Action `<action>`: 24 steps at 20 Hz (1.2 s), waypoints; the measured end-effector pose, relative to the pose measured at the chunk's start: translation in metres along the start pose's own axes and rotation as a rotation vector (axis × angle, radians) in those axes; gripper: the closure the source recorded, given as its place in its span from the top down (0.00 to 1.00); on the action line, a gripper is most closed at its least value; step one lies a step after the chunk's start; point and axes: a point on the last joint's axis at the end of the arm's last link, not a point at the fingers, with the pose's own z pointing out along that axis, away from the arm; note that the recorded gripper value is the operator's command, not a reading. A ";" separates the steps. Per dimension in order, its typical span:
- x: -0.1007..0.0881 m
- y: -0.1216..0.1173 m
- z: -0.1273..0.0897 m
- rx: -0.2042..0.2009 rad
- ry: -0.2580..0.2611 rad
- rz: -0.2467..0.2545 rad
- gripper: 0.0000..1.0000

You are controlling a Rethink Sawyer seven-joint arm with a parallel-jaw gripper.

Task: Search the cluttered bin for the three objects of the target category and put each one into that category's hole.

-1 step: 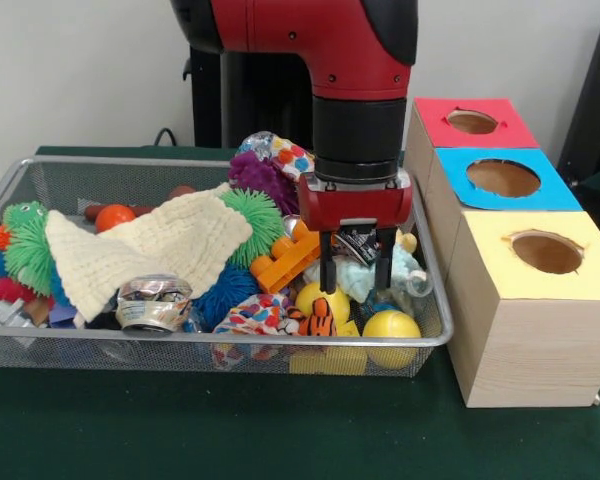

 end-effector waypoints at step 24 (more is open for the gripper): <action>0.032 0.017 0.014 -0.020 -0.001 -0.004 1.00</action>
